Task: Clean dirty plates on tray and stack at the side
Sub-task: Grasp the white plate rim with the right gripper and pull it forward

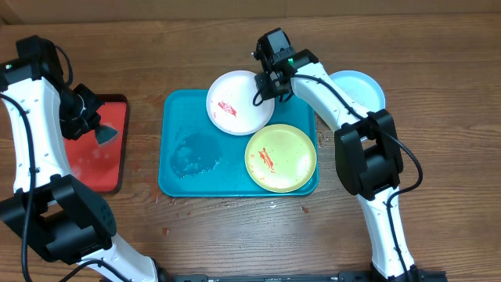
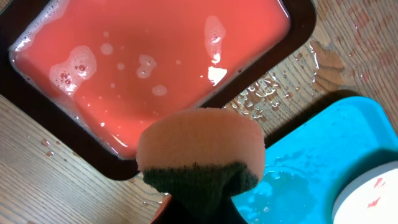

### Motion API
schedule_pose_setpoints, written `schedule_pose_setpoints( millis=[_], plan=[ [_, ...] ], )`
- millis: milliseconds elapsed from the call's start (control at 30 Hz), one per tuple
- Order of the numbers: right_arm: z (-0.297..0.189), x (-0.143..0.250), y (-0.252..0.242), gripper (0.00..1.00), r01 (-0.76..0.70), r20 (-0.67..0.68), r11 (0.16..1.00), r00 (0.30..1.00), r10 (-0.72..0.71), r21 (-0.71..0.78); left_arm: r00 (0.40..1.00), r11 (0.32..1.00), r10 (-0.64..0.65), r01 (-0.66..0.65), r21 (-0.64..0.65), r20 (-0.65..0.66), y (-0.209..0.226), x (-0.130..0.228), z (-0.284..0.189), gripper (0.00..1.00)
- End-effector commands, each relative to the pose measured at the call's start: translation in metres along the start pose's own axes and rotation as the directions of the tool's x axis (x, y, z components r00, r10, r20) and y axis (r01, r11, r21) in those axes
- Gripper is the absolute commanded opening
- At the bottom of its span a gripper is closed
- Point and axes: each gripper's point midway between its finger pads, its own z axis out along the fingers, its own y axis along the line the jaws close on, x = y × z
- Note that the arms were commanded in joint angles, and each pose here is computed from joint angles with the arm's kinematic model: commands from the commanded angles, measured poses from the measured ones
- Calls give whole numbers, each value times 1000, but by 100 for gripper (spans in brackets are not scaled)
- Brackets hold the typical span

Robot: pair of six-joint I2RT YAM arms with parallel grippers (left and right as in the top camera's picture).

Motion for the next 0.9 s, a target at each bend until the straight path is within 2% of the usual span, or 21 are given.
schedule_pose_setpoints(
  millis=[0,133,233,500,700,867],
  plan=[
    [-4,1,17,4,14,-11,999,1000,-14,-34,999,999,29,-29,19,25,-6,-2,-8,4],
    [-17,2,52,4,40,-35,991,998,-45,-128,999,999,29,-29,20,27,-6,-3,-8,4],
    [-24,9,79,4,8,-69,986,997,-20,-168,999,999,29,-30,20,27,-6,-3,-8,4],
    [-28,40,133,4,-88,-169,982,984,59,-170,999,999,29,-30,20,26,-6,-3,-8,4],
    [-20,45,135,21,-76,-168,985,985,50,-157,999,999,29,-30,17,19,-5,-1,-8,4],
    [-11,45,133,25,-7,-135,986,991,-16,-167,999,999,29,-30,17,19,-5,-1,-8,4]
  ],
)
